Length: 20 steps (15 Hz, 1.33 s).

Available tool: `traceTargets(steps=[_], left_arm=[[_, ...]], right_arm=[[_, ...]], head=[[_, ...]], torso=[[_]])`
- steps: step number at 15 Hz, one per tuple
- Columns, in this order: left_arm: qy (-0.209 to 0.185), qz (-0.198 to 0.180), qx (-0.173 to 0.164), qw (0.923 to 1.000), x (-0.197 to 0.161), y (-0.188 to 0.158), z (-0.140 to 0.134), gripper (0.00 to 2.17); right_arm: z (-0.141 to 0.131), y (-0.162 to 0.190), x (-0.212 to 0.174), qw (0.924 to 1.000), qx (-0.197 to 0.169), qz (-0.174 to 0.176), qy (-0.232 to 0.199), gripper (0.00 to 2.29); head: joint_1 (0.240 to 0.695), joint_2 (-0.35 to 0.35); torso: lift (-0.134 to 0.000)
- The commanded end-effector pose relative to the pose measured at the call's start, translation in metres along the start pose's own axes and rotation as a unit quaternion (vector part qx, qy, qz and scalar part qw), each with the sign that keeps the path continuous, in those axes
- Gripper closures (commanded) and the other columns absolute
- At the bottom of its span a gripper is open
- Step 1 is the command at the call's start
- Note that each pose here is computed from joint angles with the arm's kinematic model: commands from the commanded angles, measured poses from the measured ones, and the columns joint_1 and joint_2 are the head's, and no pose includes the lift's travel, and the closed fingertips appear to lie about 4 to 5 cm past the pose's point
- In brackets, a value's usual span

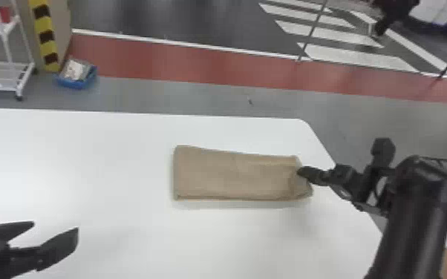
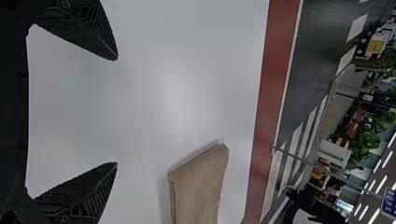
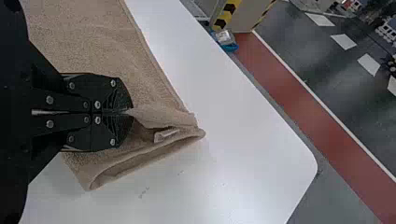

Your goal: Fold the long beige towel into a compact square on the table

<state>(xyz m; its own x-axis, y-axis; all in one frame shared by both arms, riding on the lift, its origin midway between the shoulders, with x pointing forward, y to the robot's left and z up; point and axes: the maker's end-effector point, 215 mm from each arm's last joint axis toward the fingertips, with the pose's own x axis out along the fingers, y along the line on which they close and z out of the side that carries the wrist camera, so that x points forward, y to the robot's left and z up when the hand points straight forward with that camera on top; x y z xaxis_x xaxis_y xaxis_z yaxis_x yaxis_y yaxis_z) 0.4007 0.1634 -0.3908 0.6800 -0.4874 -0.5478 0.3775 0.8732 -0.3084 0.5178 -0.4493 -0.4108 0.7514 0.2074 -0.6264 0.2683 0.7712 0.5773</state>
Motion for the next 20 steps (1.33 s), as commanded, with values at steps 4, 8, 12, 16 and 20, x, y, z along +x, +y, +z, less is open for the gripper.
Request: traceTargets(steps=[4, 8, 12, 16, 20], left_arm=[[0.0, 0.006, 0.003, 1.0, 0.002, 0.003, 0.002, 0.08], [0.004, 0.004, 0.0, 1.0, 0.004, 0.002, -0.002, 0.08], [0.006, 0.004, -0.002, 1.0, 0.003, 0.001, -0.006, 0.08], [0.007, 0.005, 0.001, 1.0, 0.004, 0.0, -0.006, 0.08], [0.009, -0.002, 0.002, 1.0, 0.006, -0.006, -0.009, 0.08]], right_arm=[[0.029, 0.003, -0.031, 0.9992, 0.029, 0.019, -0.021, 1.2], [0.027, -0.032, -0.024, 0.9996, 0.017, -0.003, -0.024, 1.2], [0.016, -0.025, -0.005, 0.9999, -0.007, -0.008, -0.003, 1.2], [0.053, -0.035, -0.059, 0.9987, 0.035, 0.002, -0.037, 1.2], [0.048, -0.073, -0.043, 0.9981, 0.028, -0.023, -0.049, 1.2]], head=[[0.695, -0.321], [0.695, -0.35], [0.695, -0.35], [0.695, -0.35], [0.695, -0.35]], torso=[[-0.124], [-0.124], [-0.124], [-0.124], [-0.124]])
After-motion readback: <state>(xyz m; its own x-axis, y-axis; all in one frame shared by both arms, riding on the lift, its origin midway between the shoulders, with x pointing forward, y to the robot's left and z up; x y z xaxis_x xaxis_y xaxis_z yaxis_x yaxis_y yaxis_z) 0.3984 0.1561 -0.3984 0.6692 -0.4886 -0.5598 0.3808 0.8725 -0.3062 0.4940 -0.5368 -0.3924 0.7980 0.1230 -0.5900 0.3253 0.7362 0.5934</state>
